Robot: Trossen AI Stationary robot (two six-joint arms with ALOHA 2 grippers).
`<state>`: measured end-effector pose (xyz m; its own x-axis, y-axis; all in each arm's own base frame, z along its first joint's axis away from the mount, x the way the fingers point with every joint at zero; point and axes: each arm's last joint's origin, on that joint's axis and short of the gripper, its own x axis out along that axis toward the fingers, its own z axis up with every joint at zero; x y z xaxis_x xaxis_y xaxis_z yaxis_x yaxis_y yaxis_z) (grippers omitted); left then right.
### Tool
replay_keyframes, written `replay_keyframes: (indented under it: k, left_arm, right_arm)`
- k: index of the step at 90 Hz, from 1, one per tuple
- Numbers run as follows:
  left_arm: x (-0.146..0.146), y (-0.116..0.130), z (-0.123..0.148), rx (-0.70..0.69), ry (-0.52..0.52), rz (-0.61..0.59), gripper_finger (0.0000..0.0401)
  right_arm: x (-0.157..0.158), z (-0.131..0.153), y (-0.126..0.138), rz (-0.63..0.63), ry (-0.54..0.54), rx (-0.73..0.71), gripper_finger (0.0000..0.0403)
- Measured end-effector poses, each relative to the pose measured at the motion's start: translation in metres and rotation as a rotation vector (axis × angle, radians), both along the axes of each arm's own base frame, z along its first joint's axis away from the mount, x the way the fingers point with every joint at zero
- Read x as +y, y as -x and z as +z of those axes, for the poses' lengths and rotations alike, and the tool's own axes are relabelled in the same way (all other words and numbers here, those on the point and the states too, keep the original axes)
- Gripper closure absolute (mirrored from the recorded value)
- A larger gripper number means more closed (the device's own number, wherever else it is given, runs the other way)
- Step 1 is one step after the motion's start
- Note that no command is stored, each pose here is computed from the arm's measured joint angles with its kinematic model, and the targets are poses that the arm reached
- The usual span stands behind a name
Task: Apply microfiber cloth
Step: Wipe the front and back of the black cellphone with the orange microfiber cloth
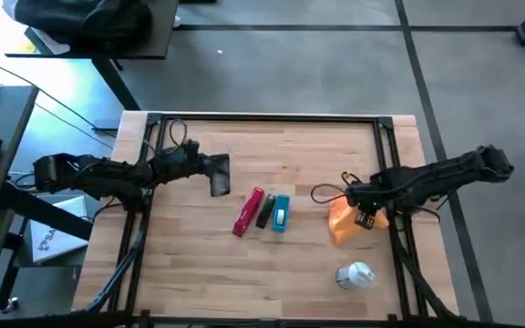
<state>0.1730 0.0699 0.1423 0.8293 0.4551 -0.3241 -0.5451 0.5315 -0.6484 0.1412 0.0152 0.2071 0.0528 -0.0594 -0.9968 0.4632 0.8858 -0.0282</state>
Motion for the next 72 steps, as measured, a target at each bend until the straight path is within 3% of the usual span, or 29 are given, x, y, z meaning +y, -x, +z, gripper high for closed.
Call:
replay_keyframes:
  k: [18,27,43,56,72]
  left_arm:
    - [-0.005,0.000,-0.005,0.037,0.056,-0.031,0.0385]
    - [-0.008,0.000,-0.007,0.045,0.091,-0.074,0.0385]
    - [-0.013,0.002,-0.015,0.121,0.187,-0.068,0.0386]
    - [-0.019,-0.006,-0.003,0.179,0.174,-0.118,0.0388]
    - [-0.021,-0.005,0.017,0.450,0.182,-0.108,0.0389]
  right_arm:
    - [-0.006,0.046,-0.012,0.024,0.218,-0.118,0.0248]
    - [-0.007,0.058,-0.015,0.041,0.257,-0.159,0.0219]
    - [-0.008,0.050,-0.012,0.009,0.253,-0.129,0.0189]
    - [-0.006,0.037,-0.012,0.000,0.216,-0.126,0.0180]
    - [-0.006,0.026,-0.018,0.037,0.240,-0.176,0.0181]
